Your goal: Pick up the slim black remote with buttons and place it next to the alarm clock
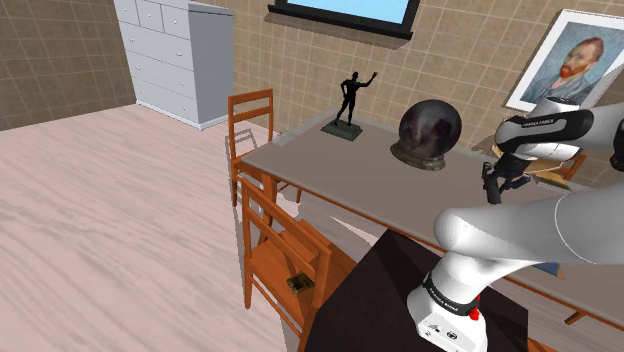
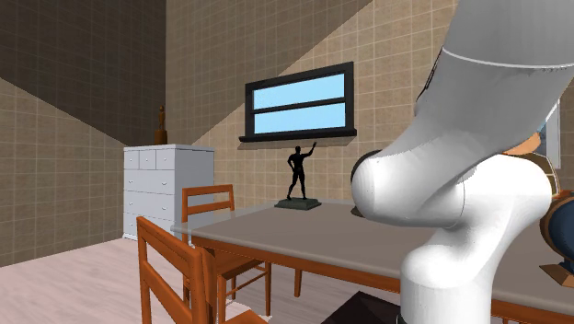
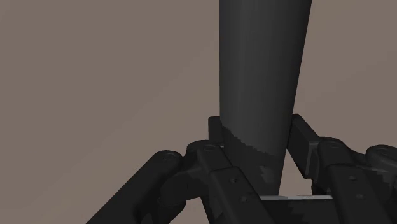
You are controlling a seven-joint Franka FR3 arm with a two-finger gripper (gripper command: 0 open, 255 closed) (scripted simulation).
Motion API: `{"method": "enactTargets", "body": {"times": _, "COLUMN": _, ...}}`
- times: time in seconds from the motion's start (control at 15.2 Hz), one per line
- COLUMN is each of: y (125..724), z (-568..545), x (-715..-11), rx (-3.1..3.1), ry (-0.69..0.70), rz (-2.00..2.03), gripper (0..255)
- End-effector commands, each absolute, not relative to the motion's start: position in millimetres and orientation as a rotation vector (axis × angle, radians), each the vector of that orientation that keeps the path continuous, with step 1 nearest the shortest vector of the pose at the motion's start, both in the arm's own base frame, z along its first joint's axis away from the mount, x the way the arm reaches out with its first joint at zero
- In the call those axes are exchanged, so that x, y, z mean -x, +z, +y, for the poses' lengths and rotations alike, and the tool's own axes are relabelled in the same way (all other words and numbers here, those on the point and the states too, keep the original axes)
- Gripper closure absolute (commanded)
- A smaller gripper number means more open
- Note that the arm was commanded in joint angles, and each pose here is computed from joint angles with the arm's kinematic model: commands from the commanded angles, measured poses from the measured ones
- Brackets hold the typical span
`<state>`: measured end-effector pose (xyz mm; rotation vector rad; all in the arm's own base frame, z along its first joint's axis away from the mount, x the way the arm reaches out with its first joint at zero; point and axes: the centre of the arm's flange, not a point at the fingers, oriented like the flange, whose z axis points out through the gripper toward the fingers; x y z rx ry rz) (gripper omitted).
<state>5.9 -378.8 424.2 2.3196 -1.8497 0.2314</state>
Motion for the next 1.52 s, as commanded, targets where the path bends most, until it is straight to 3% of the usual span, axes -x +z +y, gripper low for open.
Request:
{"method": "enactTargets", "body": {"times": 0.0, "y": 414.4, "z": -379.1, "x": -6.2, "rx": -2.319, "ry": 0.232, "rz": -1.85, "gripper": 255}}
{"method": "enactTargets", "body": {"times": 1.45, "y": 321.1, "z": -379.1, "x": -6.2, "rx": -2.319, "ry": 0.232, "rz": -1.85, "gripper": 255}}
